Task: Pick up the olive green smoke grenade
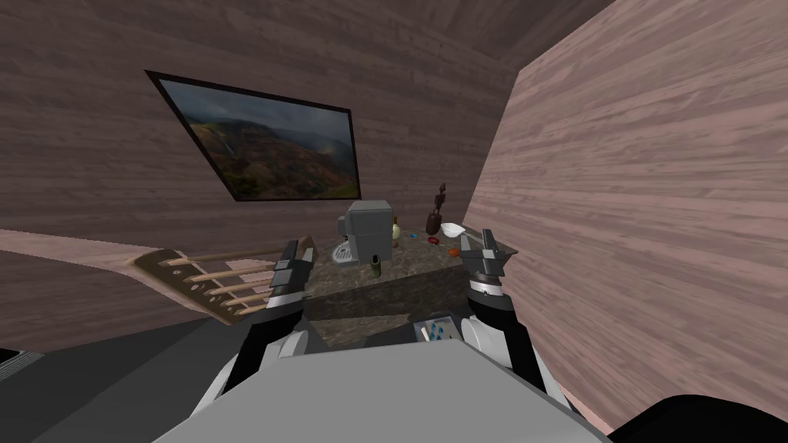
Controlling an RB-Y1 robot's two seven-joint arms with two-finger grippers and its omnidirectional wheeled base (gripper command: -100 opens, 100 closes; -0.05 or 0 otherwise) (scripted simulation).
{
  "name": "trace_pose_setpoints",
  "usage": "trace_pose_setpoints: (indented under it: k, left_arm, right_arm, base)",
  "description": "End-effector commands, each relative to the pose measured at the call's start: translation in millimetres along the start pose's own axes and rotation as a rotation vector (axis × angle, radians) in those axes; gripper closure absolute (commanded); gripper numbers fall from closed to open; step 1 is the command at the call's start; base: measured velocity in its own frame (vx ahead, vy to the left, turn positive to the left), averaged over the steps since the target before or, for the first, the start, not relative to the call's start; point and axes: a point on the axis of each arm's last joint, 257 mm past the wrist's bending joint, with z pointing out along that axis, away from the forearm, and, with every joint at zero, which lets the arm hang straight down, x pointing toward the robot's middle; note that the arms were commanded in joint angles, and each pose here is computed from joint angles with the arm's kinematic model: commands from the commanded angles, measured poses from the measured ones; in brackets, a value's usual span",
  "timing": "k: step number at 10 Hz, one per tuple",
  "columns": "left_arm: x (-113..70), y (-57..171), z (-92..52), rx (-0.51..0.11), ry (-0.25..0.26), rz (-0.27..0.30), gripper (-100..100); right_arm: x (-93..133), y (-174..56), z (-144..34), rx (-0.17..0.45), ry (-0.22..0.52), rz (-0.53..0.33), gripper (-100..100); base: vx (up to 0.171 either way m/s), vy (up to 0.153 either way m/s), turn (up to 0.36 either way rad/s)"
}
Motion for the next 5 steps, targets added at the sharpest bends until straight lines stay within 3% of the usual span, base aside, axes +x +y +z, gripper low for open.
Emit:
trace_pose_setpoints:
  k: [1, 5]
  left_arm:
    - [6.3, 6, -1.2, -0.01, 0.035, 0.034, -100]
    - [24.9, 36, -9.5, -0.054, 0.143, 0.166, -100]
  right_arm:
    - [0, 0, 0.0, 0.0, 0.0, 0.0, 0]
    - [0, 0, 0.0, 0.0, 0.0, 0.0, 0]
  base:
    - [-0.042, -0.01, 0.028]
    - [-0.103, -0.044, 0.046]
